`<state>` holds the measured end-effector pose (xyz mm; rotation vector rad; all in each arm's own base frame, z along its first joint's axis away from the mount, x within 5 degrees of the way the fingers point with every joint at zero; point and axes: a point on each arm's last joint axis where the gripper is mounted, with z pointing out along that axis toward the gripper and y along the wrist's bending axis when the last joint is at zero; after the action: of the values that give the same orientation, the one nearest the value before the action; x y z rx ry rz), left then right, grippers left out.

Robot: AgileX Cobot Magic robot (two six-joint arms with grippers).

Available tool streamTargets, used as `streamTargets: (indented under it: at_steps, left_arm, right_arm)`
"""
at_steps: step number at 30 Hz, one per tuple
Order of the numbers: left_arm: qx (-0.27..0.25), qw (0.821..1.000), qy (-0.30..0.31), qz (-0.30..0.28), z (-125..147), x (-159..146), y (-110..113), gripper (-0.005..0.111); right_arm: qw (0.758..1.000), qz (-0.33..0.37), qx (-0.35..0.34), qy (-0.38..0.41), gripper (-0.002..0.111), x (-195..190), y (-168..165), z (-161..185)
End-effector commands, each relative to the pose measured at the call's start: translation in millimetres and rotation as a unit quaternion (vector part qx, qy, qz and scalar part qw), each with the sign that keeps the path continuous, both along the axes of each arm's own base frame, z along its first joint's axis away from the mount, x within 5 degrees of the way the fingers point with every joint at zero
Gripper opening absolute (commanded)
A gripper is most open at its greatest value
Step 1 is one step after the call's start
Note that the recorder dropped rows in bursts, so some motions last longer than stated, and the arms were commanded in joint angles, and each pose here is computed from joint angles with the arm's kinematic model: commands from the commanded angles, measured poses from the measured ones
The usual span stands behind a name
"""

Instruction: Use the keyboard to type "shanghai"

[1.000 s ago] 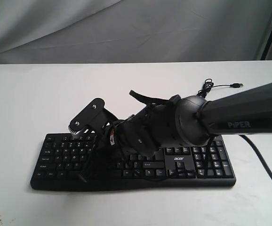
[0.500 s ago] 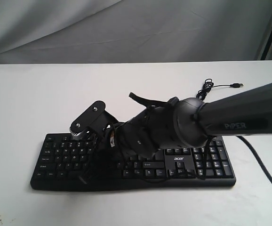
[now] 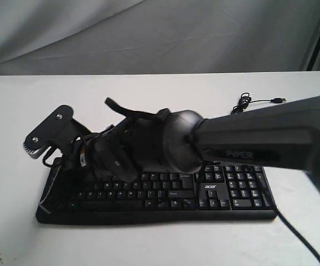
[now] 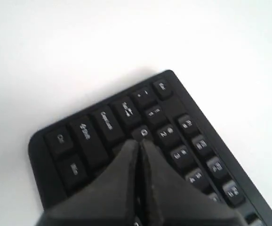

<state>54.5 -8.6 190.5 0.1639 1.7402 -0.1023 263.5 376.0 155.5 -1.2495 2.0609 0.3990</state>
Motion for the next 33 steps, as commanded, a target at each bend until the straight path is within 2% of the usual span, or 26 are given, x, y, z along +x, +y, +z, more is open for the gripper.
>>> streamTargets:
  at_steps: [1, 21, 27, 33]
  left_arm:
    - [-0.001, 1.0, -0.001, -0.002, -1.0, -0.1, -0.2, 0.0]
    - [-0.001, 1.0, -0.001, -0.002, -1.0, -0.1, -0.2, 0.0]
    - [-0.001, 1.0, -0.001, -0.002, -1.0, -0.1, -0.2, 0.0]
    - [-0.001, 1.0, -0.001, -0.002, -1.0, -0.1, -0.2, 0.0]
  right_arm:
    - [1.0, 0.013, -0.027, 0.005, 0.0, 8.2, 17.9, -18.1]
    - [1.0, 0.006, -0.01, 0.01, 0.0, 11.4, 24.0, -28.2]
    - [1.0, 0.005, -0.021, 0.019, 0.0, 10.8, 24.7, -44.0]
    - [1.0, 0.006, -0.021, 0.019, 0.0, 10.1, 24.1, -37.9]
